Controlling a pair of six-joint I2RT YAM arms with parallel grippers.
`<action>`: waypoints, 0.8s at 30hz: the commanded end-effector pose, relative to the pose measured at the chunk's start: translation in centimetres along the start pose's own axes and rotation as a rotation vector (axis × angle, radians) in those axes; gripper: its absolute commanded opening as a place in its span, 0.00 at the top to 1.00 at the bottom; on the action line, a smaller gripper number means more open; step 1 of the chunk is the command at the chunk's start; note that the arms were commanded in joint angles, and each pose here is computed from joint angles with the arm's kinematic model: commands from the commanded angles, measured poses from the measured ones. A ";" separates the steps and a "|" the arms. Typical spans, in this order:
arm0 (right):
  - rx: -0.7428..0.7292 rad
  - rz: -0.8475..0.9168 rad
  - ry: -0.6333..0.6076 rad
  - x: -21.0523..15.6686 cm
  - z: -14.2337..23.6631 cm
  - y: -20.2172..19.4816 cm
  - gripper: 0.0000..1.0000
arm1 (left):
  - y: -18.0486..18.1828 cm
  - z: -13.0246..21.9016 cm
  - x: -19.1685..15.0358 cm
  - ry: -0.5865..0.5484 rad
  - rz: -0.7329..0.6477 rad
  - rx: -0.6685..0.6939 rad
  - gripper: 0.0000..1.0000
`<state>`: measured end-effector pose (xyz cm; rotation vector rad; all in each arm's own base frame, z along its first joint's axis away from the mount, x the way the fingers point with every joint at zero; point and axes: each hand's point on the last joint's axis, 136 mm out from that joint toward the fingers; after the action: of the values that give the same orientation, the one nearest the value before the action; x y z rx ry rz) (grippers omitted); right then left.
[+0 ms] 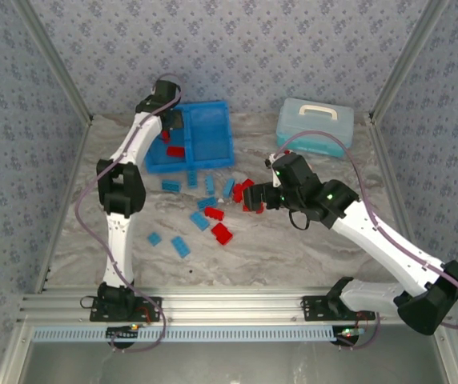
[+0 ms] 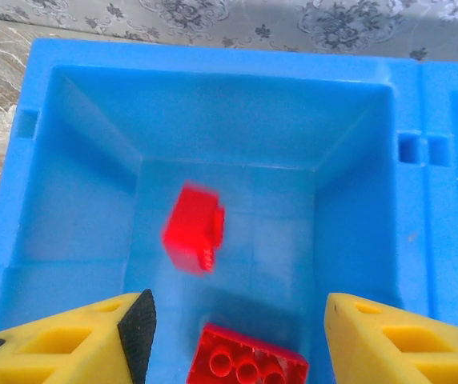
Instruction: Sort the legos into containers by color
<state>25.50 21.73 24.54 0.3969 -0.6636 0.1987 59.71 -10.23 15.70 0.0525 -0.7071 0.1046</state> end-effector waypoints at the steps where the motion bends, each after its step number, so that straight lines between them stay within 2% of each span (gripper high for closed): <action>1: 0.002 0.002 -0.004 0.6 0.6 0.5 0.00 | -0.1 7.3 2.7 -0.074 0.048 -0.070 0.41; 5: -0.004 -0.002 -0.010 0.7 0.6 0.4 0.00 | -0.9 14.2 1.8 -0.138 0.095 -0.163 0.41; 8: -0.012 -0.007 -0.013 0.7 0.6 0.2 0.00 | -2.5 18.5 -1.8 -0.184 0.115 -0.252 0.41; 11: -0.019 -0.011 -0.018 0.6 0.5 0.0 0.00 | -3.9 23.1 -5.7 -0.227 0.077 -0.310 0.41; 15: -0.037 -0.008 -0.025 0.4 0.3 -0.5 0.00 | -5.8 25.2 -12.9 -0.164 0.006 -0.375 0.41; 20: -0.058 -0.028 -0.065 1.1 0.6 -0.9 0.00 | -8.4 25.4 -22.1 -0.046 -0.098 -0.411 0.42; 24: -0.125 -0.083 -0.108 0.4 0.8 -3.0 0.00 | -11.4 25.3 -28.6 0.038 -0.219 -0.466 0.40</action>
<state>26.11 20.34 24.24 0.3448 -0.7119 0.1368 24.38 -24.40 16.62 -0.2920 -0.6664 -0.2664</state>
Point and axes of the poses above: each hand's point on the last joint's axis, 136 mm out from that joint toward the fingers, its own z axis back along the fingers, its own y axis along the line the jaws close on, x = y × z, and after that the axes turned 4 degrees about -z, right-handed
